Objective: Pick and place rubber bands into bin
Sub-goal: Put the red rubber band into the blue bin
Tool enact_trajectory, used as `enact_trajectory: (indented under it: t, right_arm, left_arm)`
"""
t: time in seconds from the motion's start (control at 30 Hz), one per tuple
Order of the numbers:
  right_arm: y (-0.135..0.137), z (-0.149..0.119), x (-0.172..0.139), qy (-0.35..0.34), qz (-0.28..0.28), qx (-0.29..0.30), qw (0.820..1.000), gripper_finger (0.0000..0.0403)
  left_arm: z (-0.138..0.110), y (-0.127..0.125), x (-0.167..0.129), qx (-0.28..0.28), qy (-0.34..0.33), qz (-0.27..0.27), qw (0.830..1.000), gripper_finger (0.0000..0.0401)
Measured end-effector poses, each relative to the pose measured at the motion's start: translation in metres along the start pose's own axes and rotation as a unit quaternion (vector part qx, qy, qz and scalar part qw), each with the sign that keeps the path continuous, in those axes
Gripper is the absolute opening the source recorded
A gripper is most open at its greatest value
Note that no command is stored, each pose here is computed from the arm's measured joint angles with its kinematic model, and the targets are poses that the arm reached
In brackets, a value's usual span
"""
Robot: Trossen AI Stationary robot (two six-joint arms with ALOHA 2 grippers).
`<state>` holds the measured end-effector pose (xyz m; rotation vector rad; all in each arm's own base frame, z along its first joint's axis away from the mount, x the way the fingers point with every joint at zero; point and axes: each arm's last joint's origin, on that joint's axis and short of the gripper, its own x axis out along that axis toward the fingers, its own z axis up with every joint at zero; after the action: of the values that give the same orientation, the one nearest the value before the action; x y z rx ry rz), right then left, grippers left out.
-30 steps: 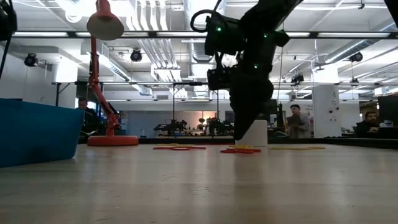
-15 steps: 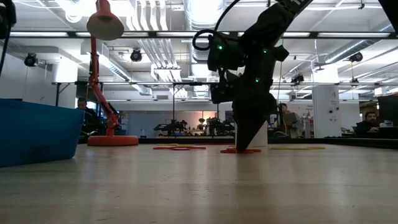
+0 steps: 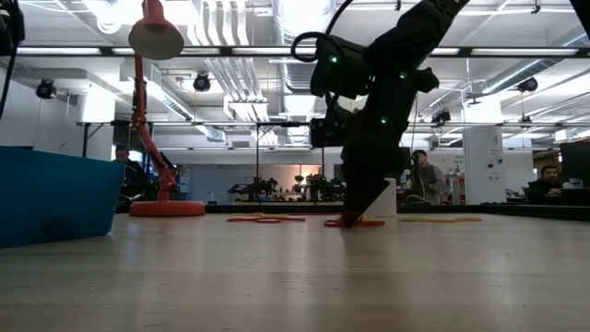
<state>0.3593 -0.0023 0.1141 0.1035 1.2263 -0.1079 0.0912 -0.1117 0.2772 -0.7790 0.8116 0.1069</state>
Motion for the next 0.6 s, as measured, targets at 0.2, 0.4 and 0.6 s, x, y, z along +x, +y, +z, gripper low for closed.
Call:
enact_trajectory:
  t: [0.2,0.4,0.6]
  right_arm:
    - [0.006,-0.004,0.001,-0.001,-0.004,0.025,1.000,0.0044]
    - [0.010,0.011,-0.007,-0.009,0.028,0.076,0.997,0.0010]
    - [0.028,0.064,-0.041,-0.096,0.145,0.068,0.983,0.0008]
  left_arm:
    - [0.001,-0.002,-0.001,-0.002,-0.001,-0.004,1.000,0.0239]
    - [0.001,-0.002,-0.001,-0.001,-0.001,-0.003,1.000,0.0239]
    - [0.001,-0.003,-0.002,-0.002,-0.001,-0.005,1.000,0.0239]
